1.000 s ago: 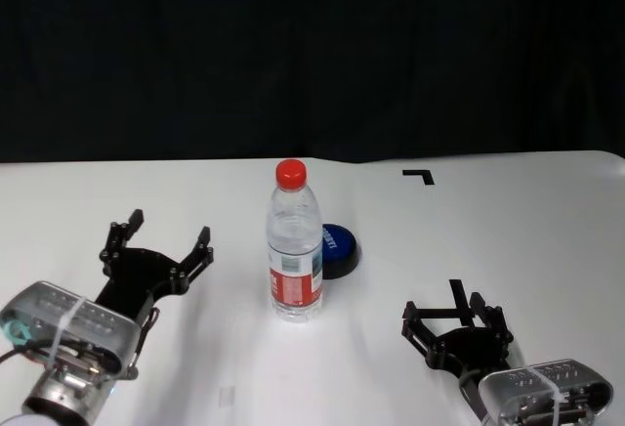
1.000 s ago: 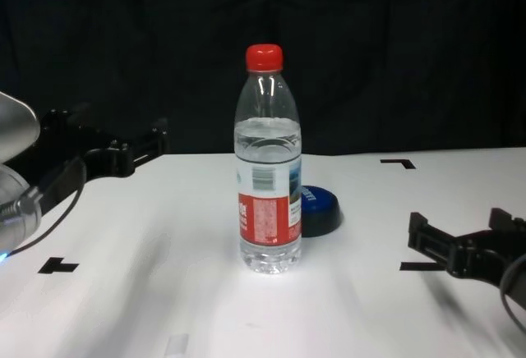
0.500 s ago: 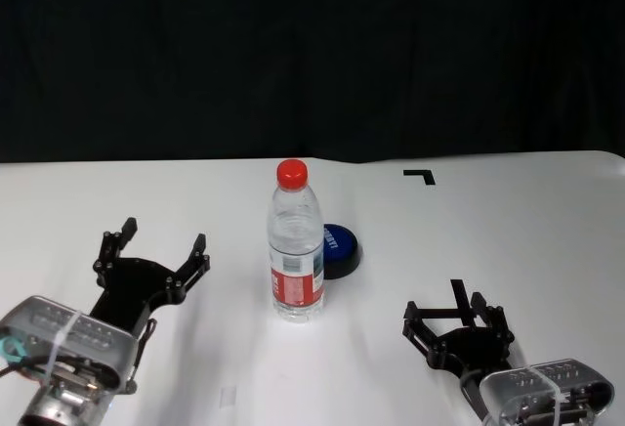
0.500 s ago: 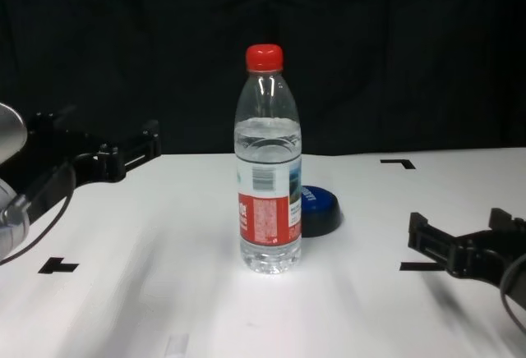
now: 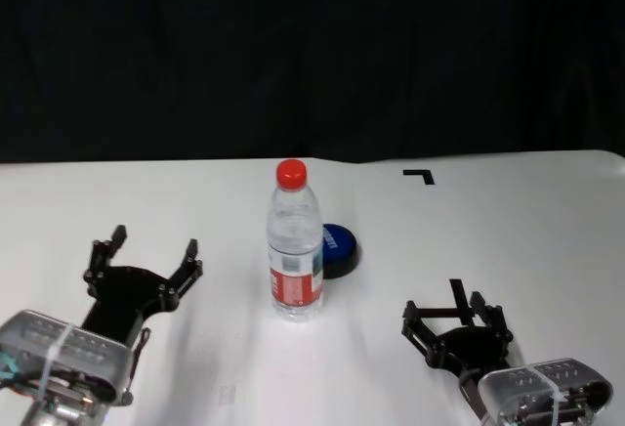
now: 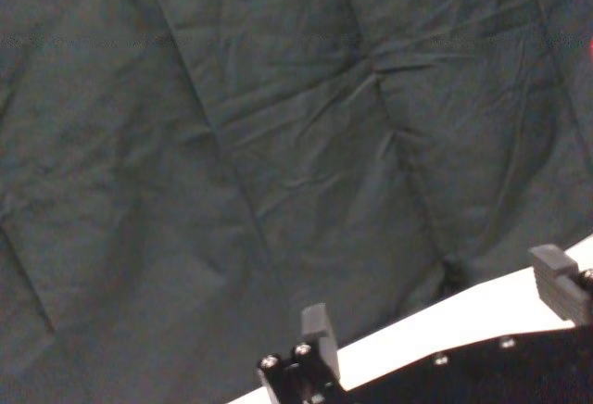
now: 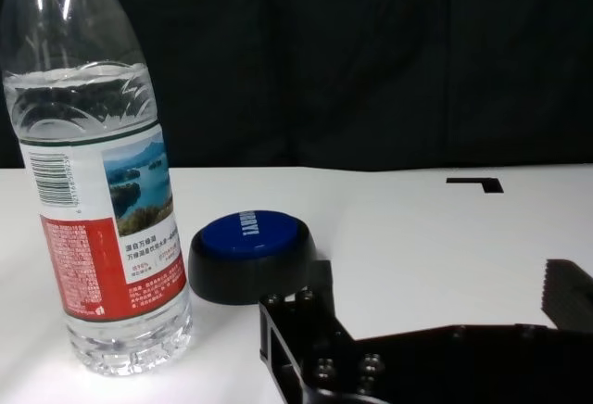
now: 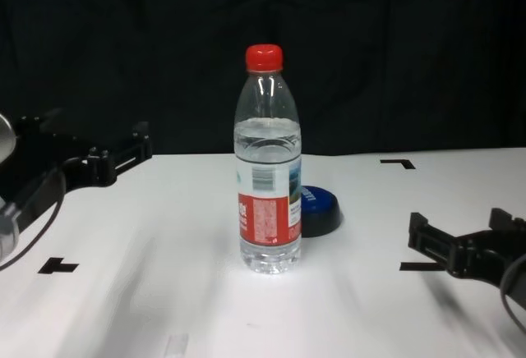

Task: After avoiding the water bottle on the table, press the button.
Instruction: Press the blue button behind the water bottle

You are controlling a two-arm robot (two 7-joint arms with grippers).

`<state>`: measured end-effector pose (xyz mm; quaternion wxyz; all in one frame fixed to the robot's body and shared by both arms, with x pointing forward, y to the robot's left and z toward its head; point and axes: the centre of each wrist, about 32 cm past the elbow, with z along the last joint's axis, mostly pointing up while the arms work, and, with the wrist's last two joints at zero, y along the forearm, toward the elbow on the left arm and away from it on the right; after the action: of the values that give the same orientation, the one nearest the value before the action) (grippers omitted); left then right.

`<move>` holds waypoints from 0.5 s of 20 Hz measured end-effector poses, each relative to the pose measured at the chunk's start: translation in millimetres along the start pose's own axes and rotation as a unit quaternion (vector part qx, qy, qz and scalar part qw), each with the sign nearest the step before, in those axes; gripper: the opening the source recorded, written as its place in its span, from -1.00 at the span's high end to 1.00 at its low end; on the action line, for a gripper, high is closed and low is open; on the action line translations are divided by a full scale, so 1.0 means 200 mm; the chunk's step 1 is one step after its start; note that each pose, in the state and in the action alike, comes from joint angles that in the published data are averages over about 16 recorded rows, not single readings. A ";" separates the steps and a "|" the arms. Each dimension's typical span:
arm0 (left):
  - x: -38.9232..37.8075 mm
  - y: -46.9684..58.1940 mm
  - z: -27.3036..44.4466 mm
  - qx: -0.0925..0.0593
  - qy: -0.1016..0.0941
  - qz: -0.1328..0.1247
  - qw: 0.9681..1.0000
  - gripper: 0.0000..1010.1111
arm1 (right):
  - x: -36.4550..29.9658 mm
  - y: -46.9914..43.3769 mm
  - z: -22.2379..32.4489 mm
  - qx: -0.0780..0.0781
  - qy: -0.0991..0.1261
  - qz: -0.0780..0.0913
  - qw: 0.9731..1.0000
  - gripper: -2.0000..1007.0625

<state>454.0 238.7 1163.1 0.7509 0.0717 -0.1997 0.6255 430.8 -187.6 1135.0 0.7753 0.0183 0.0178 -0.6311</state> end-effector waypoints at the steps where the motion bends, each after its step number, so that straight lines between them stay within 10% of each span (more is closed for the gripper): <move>1: -0.003 0.01 0.001 0.000 0.000 0.002 1.000 -1.00 | 0.000 0.000 0.000 0.000 0.000 0.000 1.000 -0.99; 10: -0.032 0.06 0.015 0.005 0.002 0.015 1.000 -1.00 | 0.000 0.000 0.000 0.000 0.000 0.000 1.000 -0.99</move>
<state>441.0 234.2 1161.7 0.7414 0.0711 -0.1962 0.6378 430.8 -187.6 1135.0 0.7753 0.0183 0.0178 -0.6311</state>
